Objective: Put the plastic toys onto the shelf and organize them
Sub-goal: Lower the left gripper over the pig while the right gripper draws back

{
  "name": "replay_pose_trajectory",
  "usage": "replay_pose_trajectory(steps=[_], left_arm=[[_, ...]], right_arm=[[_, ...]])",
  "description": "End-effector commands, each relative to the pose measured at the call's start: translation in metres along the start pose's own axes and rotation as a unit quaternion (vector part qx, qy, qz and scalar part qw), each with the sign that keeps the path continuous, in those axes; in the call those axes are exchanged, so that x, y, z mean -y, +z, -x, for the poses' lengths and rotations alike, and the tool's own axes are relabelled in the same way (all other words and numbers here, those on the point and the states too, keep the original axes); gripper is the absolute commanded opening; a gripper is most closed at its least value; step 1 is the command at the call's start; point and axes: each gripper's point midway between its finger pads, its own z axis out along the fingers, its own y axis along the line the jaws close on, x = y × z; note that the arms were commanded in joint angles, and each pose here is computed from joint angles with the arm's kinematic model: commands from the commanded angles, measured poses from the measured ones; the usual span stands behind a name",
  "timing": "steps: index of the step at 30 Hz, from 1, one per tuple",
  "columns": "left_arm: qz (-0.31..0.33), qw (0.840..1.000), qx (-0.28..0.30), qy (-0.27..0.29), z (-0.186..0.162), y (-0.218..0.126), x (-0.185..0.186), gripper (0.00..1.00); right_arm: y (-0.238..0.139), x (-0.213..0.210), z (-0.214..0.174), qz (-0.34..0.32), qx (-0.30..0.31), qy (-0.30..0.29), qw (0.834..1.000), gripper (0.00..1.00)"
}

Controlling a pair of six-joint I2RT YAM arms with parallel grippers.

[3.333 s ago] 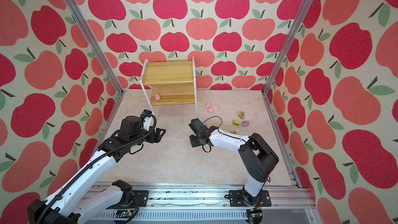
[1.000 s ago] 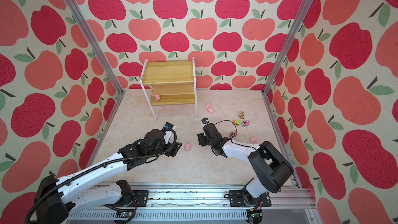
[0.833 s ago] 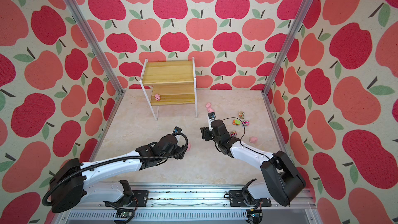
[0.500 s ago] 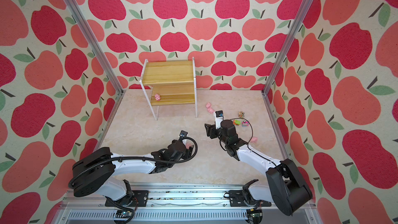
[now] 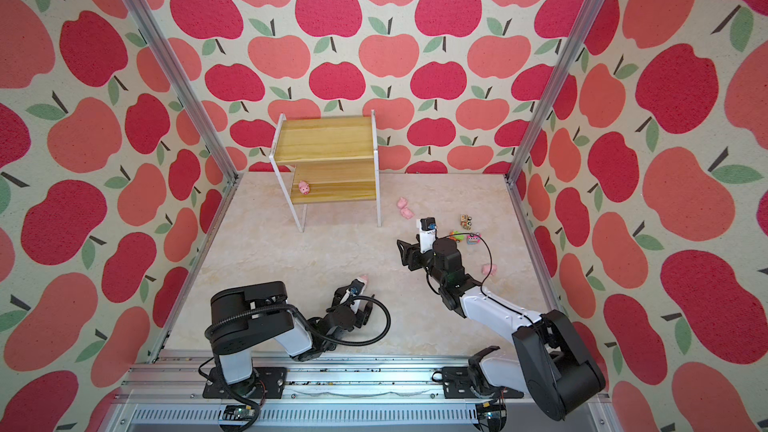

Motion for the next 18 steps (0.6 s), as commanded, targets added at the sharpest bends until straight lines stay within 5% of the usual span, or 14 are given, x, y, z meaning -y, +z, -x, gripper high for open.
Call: replay_pose_trajectory(steps=[1,18], left_arm=[[0.018,0.998,0.052,-0.023,0.015,-0.003,-0.011,0.72],[-0.022,0.998,0.026,-0.048,0.001,0.021,-0.006,0.57]], right_arm=[[-0.005,-0.004,0.009,0.013,0.02,-0.003,1.0,0.71],[-0.009,-0.003,0.009,0.01,0.025,-0.016,1.0,0.7]])
